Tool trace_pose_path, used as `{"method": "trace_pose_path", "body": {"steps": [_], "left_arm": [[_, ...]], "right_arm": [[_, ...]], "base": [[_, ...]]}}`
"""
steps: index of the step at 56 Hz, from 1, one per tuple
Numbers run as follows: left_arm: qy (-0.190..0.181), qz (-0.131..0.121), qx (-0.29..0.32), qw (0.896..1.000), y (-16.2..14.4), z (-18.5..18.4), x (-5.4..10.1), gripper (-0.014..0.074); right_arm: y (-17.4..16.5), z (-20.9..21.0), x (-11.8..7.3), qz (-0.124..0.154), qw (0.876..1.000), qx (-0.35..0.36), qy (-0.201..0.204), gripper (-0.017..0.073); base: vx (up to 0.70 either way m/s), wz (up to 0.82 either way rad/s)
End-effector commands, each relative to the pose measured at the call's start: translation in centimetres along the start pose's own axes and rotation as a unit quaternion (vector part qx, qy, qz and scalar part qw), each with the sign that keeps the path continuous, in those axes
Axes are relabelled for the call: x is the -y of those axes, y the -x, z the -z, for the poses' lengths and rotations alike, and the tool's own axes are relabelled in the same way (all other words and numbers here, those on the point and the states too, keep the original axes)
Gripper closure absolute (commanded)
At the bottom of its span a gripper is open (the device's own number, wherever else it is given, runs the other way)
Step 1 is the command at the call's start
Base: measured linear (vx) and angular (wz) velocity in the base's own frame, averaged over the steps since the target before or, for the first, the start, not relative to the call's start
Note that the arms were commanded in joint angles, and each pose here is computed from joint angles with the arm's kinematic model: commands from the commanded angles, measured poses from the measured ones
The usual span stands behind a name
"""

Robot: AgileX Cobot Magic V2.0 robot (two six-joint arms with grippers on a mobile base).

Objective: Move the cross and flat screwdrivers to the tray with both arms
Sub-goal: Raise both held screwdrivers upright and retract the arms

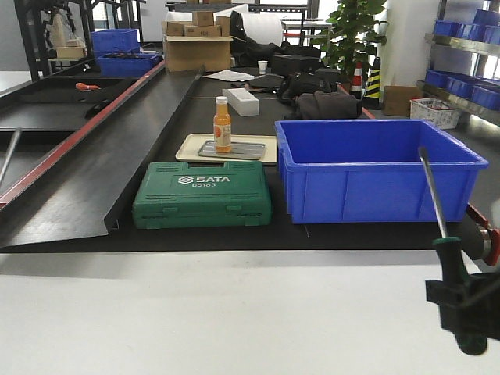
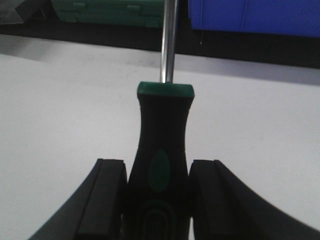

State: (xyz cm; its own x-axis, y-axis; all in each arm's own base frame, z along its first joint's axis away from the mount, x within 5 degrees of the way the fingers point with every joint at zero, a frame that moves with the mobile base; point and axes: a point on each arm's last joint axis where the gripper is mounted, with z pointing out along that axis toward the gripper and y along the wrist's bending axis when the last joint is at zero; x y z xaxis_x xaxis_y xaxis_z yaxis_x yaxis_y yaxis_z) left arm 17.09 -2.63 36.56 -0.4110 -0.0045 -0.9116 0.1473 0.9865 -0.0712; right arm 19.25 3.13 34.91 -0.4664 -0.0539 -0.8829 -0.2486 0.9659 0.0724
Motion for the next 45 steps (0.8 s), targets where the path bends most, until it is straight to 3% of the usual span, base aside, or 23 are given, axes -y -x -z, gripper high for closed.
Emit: {"method": "trace_pose_path", "body": {"steps": [1,11,21,45], "left_arm": [[-0.006,0.002,0.085,0.996,0.9,2.5,0.2,0.0599],[-0.008,0.001,0.127,0.992,-0.1,5.5,0.3,0.0599],[-0.010,0.000,0.150,0.989,-0.1,6.7,0.3,0.0599],[-0.009,-0.001,0.143,0.990,-0.2,6.5,0.3,0.0599]], "right_arm": [[0.1,3.2,-0.3,0.011,0.995,0.095,-0.020,0.0567],[-2.4,6.9,-1.0,0.019,0.989,0.146,-0.022,0.0567],[-2.8,8.5,-1.3,0.023,0.983,0.179,-0.023,0.0567],[-3.2,8.5,-1.5,0.015,0.987,0.158,-0.011,0.0567]], "base": [[0.00,0.00],[0.00,0.00],[0.00,0.00],[0.00,0.00]]}}
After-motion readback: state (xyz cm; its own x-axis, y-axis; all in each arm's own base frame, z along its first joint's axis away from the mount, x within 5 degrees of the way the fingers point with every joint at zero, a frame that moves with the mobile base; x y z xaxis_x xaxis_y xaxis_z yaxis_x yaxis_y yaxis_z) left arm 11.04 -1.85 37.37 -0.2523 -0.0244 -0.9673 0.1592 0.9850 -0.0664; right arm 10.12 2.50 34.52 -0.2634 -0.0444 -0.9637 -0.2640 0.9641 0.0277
